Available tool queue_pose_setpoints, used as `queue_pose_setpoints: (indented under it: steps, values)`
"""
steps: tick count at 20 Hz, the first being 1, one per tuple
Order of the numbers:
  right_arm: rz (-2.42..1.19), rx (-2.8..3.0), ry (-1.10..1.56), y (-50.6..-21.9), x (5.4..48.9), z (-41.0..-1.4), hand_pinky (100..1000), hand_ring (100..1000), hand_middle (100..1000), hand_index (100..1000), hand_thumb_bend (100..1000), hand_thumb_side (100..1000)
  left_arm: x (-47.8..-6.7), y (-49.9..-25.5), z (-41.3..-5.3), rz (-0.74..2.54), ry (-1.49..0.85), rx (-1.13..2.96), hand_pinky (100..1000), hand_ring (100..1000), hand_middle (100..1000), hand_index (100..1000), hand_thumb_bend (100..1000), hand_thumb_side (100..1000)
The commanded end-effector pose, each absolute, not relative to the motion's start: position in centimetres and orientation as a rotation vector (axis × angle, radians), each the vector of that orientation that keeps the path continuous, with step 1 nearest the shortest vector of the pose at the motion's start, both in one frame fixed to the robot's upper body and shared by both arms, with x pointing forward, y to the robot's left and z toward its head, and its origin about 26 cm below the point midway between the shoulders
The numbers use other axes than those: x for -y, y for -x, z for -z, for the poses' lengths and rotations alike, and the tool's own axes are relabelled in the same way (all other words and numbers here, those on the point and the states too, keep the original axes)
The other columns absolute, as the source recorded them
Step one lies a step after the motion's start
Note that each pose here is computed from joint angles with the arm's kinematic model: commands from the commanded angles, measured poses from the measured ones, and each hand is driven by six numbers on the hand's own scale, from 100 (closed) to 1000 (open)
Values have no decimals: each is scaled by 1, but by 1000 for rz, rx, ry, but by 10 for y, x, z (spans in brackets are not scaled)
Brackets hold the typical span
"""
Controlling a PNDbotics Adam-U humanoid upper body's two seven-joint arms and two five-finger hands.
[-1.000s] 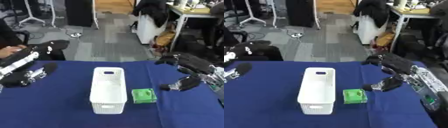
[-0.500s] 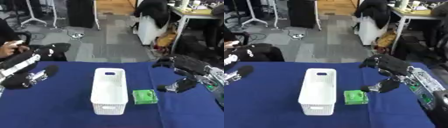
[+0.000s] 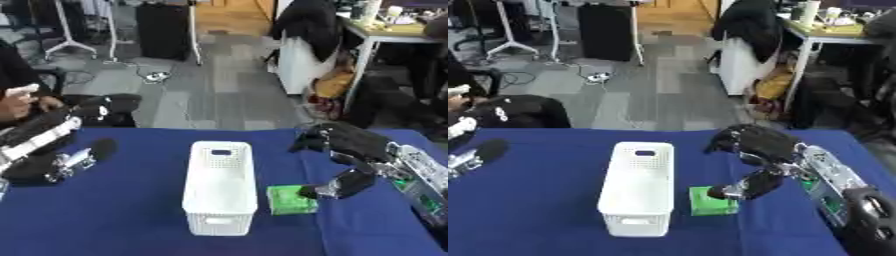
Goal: Pick up objects on the table and place them in the box.
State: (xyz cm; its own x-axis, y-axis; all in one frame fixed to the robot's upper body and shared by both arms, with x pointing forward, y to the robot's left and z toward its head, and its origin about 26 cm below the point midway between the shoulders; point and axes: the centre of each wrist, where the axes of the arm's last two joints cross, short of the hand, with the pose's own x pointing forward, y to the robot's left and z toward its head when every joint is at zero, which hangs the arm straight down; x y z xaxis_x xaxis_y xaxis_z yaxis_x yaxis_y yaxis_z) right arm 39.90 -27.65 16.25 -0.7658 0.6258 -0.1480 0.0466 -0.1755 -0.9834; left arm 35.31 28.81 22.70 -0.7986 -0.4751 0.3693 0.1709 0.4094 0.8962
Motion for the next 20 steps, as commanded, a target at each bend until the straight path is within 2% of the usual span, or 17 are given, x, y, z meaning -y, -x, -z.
queue_pose_setpoints:
  steps: [1,20]
  values:
    - [-2051,1679,750,-403,278,-168,836,777,750,869,443,1000,-289,-352,-238,1448,-286,2091,856,966,1000,986,121,1000]
    - [-2092,1585,667,-401,286,-147,836,776,749,863,438,1000,-289,-352,-238,1457,-284,2091,857,966,1000,986,119,1000]
